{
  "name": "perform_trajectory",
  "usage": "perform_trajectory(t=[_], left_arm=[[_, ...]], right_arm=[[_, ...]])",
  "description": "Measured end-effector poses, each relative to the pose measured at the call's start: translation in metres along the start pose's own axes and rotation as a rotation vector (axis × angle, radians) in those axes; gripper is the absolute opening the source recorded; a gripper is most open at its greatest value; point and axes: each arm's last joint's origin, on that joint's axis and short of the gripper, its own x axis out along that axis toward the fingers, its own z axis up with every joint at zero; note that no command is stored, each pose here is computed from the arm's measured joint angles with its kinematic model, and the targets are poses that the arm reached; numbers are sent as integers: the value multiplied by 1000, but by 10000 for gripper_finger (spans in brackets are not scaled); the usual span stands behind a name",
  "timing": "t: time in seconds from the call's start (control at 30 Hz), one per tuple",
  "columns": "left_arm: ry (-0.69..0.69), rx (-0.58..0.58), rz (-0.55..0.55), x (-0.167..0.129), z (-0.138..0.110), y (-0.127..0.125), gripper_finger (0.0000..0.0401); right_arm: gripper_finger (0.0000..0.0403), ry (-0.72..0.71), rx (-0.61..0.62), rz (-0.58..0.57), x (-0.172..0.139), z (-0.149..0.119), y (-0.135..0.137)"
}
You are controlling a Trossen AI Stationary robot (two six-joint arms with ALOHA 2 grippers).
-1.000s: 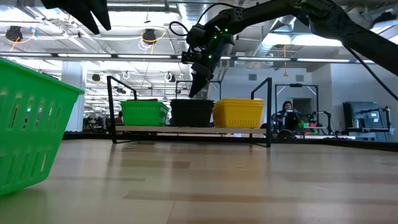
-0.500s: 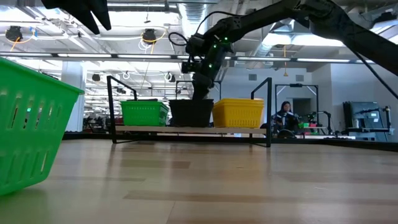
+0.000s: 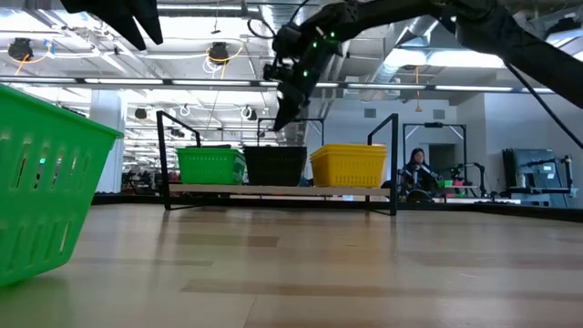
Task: Stack baskets on shelf by color
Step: Stack the black basket on top of the black basket on the shelf, then adjust the stacked yellow baskets on the shelf
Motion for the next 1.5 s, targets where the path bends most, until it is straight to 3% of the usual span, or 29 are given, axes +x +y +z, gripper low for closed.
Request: perform_trajectory(t=[0.17, 0.37, 0.53, 0.7, 0.83, 1.17, 1.5], left_arm=[[0, 10, 0, 0, 0, 0, 168], [4, 9, -2, 0, 0, 0, 168], [12, 19, -4, 0, 0, 0, 168], [37, 45, -12, 0, -1, 0, 168], [51, 53, -16, 0, -2, -1, 168], [49, 63, -16, 0, -1, -1, 168], [43, 54, -14, 0, -1, 0, 168]], right_arm=[[56, 16, 47, 39, -22, 7, 19], [55, 220, 107, 183, -27, 1, 64], [39, 305, 38, 265, -8, 0, 112], [8, 268, -27, 263, 9, 1, 140], [8, 230, -33, 181, 17, 2, 137], [7, 227, 26, 147, 22, -4, 113], [3, 241, 20, 171, -6, 4, 136]])
